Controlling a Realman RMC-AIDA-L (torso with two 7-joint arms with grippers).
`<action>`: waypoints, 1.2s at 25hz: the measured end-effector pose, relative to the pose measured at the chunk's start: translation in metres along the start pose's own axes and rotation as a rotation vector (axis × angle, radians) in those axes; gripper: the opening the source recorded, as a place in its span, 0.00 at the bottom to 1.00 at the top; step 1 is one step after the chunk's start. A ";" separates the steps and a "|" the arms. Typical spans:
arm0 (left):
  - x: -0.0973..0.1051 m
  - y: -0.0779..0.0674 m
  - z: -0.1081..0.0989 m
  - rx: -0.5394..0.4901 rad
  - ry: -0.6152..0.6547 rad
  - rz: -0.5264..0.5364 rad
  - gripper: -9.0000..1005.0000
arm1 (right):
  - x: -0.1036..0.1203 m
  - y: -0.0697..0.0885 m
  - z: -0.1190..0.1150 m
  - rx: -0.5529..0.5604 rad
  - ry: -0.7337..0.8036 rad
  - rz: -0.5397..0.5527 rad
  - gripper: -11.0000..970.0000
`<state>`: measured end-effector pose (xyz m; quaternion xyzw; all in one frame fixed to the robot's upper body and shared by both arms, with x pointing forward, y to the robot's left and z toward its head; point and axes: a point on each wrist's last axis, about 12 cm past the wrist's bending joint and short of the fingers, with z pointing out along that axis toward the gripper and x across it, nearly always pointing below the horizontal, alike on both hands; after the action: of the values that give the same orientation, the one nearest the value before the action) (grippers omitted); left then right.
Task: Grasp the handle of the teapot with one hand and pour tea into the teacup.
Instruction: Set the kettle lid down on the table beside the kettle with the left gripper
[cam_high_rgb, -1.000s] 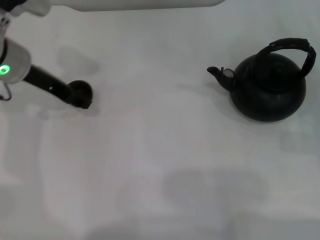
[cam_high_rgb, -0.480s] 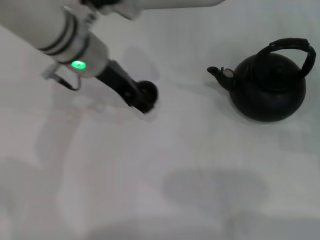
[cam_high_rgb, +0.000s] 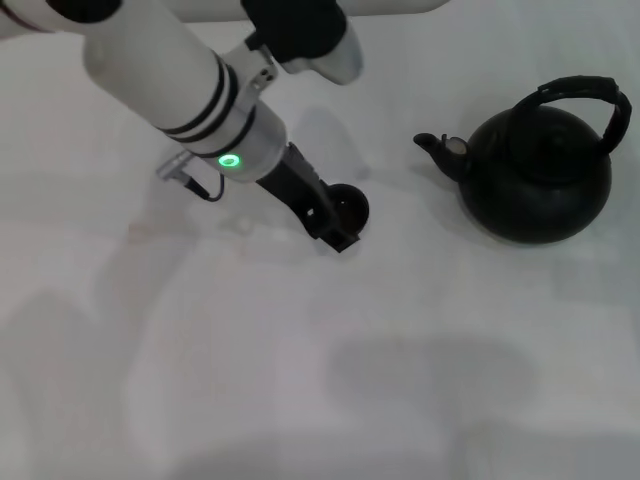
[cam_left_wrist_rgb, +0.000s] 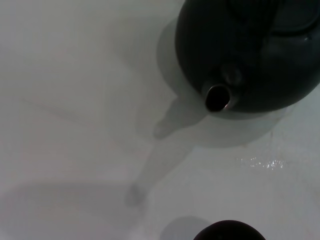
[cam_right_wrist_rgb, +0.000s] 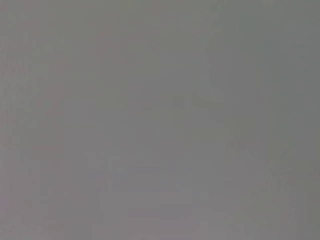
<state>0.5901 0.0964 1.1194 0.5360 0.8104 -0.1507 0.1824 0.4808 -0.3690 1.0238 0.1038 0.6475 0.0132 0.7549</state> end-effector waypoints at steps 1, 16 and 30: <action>-0.001 -0.001 0.002 0.004 0.003 0.003 0.70 | 0.000 0.000 0.000 -0.001 0.000 0.000 0.73; 0.004 -0.004 0.011 0.026 0.046 -0.005 0.70 | 0.001 0.000 0.000 0.005 0.004 0.007 0.73; 0.004 -0.001 0.010 -0.001 0.076 0.002 0.70 | 0.001 0.000 0.000 0.005 0.003 0.006 0.73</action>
<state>0.5889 0.0950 1.1089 0.5422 0.8162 -0.1298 0.1518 0.4810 -0.3685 1.0233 0.1073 0.6484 0.0140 0.7536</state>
